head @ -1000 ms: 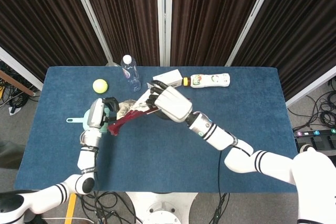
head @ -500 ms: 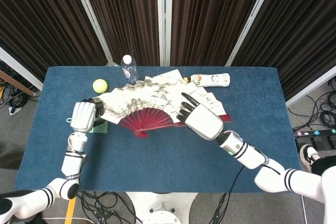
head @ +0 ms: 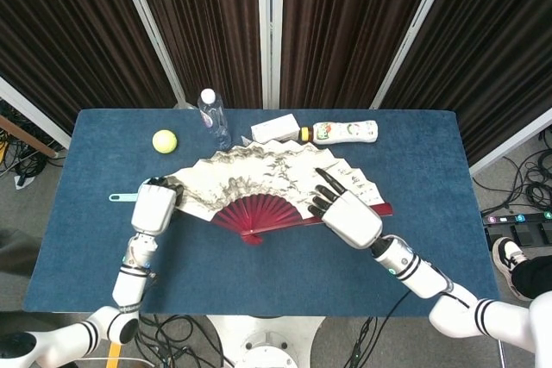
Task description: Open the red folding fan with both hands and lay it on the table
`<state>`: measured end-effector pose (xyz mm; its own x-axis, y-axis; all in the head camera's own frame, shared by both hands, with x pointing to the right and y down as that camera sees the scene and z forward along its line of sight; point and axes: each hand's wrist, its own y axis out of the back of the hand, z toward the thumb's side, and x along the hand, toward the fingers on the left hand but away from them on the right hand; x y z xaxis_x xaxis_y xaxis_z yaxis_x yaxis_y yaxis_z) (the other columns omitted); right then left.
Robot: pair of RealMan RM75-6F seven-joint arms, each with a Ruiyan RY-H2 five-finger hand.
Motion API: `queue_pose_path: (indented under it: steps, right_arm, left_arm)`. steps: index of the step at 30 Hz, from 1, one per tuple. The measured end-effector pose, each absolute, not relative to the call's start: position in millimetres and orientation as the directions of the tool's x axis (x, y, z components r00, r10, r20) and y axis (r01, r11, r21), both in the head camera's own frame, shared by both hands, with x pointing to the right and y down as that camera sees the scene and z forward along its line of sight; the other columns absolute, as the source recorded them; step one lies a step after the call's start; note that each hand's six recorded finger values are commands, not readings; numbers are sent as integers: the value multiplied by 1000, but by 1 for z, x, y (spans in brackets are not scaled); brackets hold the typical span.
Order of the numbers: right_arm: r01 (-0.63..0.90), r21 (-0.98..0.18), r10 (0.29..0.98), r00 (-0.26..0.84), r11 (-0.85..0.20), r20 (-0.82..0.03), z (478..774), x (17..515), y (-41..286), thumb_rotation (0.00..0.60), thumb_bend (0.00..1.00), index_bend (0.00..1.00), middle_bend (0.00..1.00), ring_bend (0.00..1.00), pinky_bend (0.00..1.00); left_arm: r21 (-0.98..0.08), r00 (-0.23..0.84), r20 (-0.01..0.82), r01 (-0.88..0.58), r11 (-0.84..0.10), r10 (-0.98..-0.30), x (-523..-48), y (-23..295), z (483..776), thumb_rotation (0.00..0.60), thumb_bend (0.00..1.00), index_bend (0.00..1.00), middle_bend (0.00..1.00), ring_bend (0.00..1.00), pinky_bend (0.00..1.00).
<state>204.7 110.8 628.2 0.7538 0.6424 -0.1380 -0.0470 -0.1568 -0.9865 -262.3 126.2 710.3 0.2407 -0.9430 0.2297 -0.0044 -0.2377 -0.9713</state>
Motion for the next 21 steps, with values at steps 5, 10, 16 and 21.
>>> queue_pose_path:
  steps: [5,10,16,21]
  right_arm:
    - [-82,-984,662,731,-159,-168,640,216,122,600,515,446,431,159,8]
    - [-152,-968,699,670,-200,-250,658,228,132,600,0,0,18,0,0]
    - [-187,-918,731,558,-350,-392,676,239,150,600,0,0,0,0,0]
    - [-162,-838,685,507,-520,-523,682,247,160,600,0,0,0,0,0]
  left_arm:
    - [-969,269,245,40,-243,-932,-256,138,719,600,271,610,654,510,554]
    - [-959,293,285,87,-271,-913,-249,148,727,600,46,226,240,123,264]
    - [-942,318,334,98,-320,-887,-242,154,727,600,0,116,73,27,199]
    - [-920,324,391,103,-379,-861,-246,158,727,600,0,84,45,11,177]
